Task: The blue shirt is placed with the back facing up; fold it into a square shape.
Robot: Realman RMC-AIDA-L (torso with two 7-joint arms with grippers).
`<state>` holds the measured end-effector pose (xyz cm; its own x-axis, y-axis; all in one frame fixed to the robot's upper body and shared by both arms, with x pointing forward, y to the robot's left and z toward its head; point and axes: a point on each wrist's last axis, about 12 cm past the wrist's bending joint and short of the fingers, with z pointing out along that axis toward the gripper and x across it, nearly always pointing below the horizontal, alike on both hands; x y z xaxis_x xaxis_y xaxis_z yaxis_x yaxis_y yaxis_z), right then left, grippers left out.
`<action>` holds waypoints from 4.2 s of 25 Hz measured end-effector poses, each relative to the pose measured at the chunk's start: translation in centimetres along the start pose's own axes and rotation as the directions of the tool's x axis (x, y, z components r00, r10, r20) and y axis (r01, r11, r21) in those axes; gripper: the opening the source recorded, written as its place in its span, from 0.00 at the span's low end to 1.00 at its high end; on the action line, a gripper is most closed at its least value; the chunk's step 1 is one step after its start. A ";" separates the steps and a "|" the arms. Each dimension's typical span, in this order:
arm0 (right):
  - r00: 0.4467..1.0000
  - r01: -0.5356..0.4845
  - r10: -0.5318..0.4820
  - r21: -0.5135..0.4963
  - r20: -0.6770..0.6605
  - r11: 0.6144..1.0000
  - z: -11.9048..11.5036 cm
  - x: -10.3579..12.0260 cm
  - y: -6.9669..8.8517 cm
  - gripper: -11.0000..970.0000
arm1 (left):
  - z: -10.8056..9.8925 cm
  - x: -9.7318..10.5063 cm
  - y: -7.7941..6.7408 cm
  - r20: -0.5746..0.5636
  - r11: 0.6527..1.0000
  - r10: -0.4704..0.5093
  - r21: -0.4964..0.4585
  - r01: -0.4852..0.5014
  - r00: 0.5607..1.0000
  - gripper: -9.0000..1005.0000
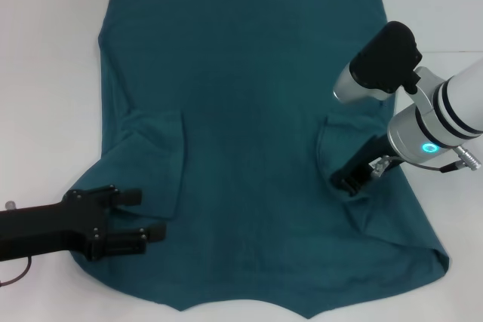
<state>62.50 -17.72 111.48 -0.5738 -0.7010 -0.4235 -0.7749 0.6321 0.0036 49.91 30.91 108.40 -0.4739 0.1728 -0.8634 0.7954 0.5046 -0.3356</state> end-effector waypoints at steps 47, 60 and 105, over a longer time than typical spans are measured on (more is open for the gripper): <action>0.969 -0.113 0.121 -0.047 0.215 0.992 -9.0 1.5 -1.7 0.71 | -2.0 0.1 5.9 -0.062 0.800 -0.474 -0.446 0.400 0.878 0.89; 0.968 -0.121 0.127 -0.041 0.215 0.992 -9.2 1.6 -1.9 0.94 | -0.6 -0.2 5.7 -0.102 0.812 -0.488 -0.419 0.407 0.867 0.87; 0.962 -0.273 0.272 -0.017 -0.025 0.962 -9.1 5.4 -1.5 0.92 | -0.5 -2.7 5.0 -0.110 0.855 -0.430 -0.368 0.364 0.896 0.05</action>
<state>58.15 -25.47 117.41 -0.7696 -0.5106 -0.3835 -0.5935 0.7935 0.1346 55.00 33.37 109.20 -0.8081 0.0316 -0.5881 0.3684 0.8062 -0.4629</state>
